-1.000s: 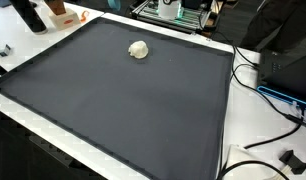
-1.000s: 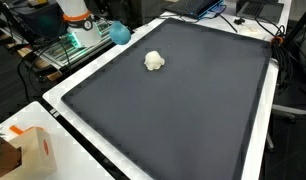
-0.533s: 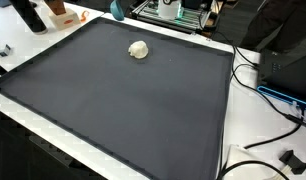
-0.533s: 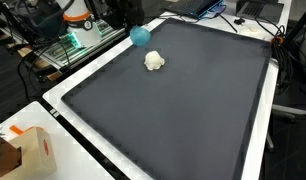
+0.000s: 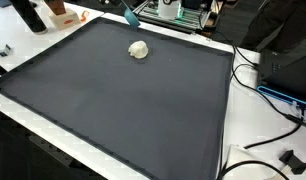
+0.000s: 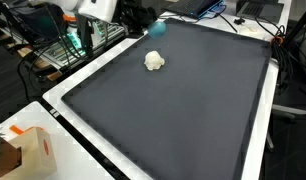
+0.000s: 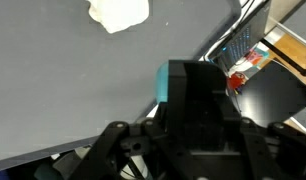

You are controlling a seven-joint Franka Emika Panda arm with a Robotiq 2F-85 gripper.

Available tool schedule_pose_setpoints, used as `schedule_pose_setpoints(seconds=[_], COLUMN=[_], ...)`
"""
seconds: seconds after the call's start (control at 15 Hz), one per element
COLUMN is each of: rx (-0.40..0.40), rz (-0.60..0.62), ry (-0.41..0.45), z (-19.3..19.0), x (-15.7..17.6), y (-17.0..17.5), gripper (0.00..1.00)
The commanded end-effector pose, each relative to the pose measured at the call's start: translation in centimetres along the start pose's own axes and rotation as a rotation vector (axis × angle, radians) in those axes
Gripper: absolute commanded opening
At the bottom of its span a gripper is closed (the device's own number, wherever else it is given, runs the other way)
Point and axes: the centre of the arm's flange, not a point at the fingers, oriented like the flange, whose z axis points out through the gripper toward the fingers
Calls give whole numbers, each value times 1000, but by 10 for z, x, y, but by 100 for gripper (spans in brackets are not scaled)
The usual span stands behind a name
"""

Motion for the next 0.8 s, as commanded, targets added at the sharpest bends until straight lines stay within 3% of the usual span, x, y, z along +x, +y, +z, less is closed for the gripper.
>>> schedule_pose_setpoints(seconds=[0.0, 0.2, 0.33, 0.73], rx=[183, 291, 309, 240], rz=[17, 83, 128, 220], ry=[92, 140, 155, 156], z=[16, 33, 43, 70], x=[-11, -23, -29, -40], y=[29, 42, 52, 71], gripper=[25, 25, 25, 25])
